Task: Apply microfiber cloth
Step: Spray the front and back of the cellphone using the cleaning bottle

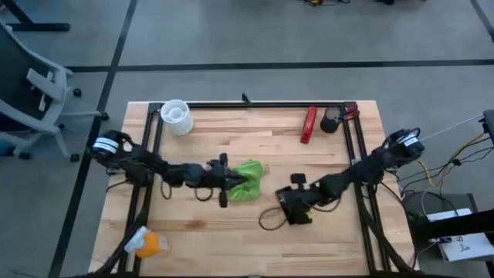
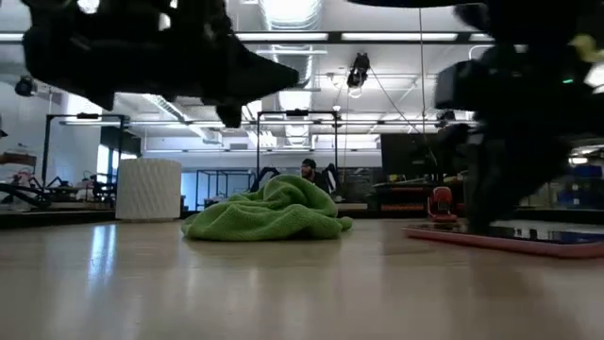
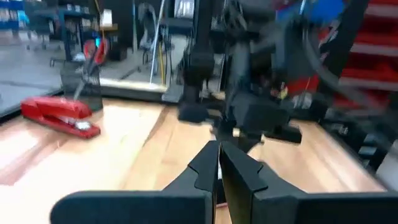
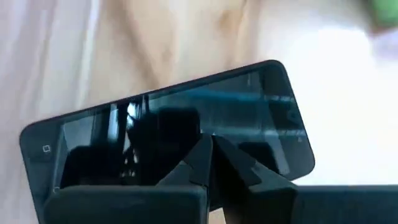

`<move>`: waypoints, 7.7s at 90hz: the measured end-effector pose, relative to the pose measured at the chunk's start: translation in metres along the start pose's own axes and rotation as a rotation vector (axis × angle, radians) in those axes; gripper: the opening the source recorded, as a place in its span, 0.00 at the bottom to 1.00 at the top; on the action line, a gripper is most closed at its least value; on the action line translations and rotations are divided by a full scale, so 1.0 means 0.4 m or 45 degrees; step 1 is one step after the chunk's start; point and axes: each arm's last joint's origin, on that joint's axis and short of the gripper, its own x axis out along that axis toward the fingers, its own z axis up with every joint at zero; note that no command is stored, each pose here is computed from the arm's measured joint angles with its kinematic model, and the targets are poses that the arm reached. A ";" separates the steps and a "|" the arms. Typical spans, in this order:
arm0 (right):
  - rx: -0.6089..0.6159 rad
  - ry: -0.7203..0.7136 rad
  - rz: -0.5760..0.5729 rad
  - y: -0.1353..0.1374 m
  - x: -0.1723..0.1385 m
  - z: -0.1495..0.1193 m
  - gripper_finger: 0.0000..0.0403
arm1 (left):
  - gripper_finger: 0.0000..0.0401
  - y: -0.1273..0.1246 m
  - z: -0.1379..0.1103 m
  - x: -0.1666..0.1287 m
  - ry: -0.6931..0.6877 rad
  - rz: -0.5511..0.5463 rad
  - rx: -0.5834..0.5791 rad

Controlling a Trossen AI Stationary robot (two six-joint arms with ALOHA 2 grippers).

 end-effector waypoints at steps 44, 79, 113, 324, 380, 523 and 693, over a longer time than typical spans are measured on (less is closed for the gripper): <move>-0.219 0.126 -0.030 0.032 -0.128 -0.055 0.01 | 0.35 -0.072 -0.078 0.147 0.249 -0.047 -0.047; -0.268 0.196 -0.016 0.077 -0.057 -0.086 0.38 | 0.49 -0.115 -0.141 0.236 0.378 -0.054 -0.009; -0.402 0.016 -0.195 0.118 0.003 -0.069 0.49 | 0.42 -0.114 -0.190 0.255 0.576 0.012 -0.003; -0.918 -0.027 -0.540 0.177 -0.002 0.038 0.02 | 0.38 -0.093 -0.019 0.132 0.761 0.008 -0.020; -1.396 0.028 -1.038 0.213 -0.109 0.178 0.02 | 0.71 0.100 0.035 0.066 0.385 -0.478 -0.763; -1.456 -0.055 -0.976 0.202 -0.125 0.236 0.43 | 0.03 0.093 0.158 0.107 0.362 -0.651 -0.728; 0.038 -0.764 0.069 0.170 -0.044 0.216 0.19 | 0.03 0.032 0.211 -0.255 0.926 0.087 -0.496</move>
